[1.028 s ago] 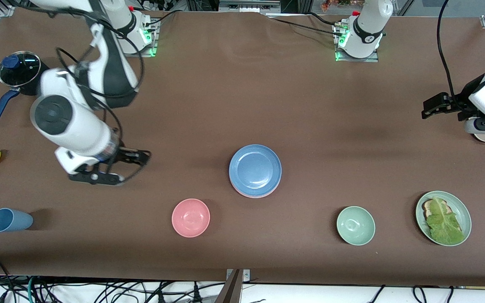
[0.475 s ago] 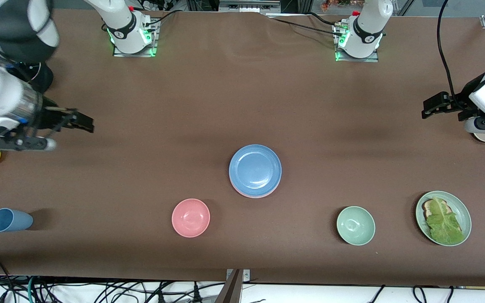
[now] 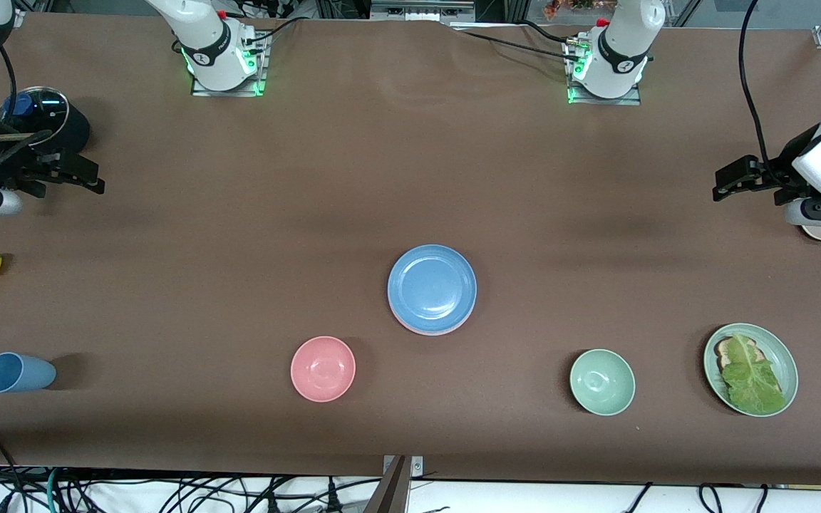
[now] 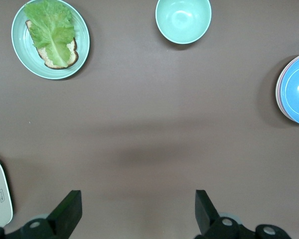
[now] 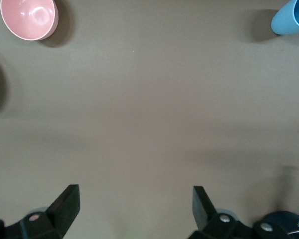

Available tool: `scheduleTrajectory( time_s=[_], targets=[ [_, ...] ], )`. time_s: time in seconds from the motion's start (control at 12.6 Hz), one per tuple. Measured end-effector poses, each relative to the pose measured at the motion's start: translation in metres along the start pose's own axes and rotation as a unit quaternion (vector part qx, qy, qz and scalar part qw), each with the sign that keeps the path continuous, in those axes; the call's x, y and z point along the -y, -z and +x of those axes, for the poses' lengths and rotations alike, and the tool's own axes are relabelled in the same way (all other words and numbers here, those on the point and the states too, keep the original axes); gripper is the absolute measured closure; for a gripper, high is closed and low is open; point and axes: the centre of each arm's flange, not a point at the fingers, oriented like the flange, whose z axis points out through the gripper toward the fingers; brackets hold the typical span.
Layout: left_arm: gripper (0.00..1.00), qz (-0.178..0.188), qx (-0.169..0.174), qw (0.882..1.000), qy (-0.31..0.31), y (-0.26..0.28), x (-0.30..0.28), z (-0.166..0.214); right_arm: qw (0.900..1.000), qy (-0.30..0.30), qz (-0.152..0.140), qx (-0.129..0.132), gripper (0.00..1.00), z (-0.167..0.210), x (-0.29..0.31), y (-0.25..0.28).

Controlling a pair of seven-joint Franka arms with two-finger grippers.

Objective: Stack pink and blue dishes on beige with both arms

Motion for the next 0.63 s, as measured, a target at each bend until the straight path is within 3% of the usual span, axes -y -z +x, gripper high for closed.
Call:
scheduleTrajectory(
  time_s=[0.63],
  targets=[
    [0.0, 0.0, 0.003, 1.0, -0.004, -0.0036, -0.0046, 0.0013, 1.0, 0.003, -0.012, -0.005, 0.0, 0.0027, 0.0008, 0.0023]
  ],
)
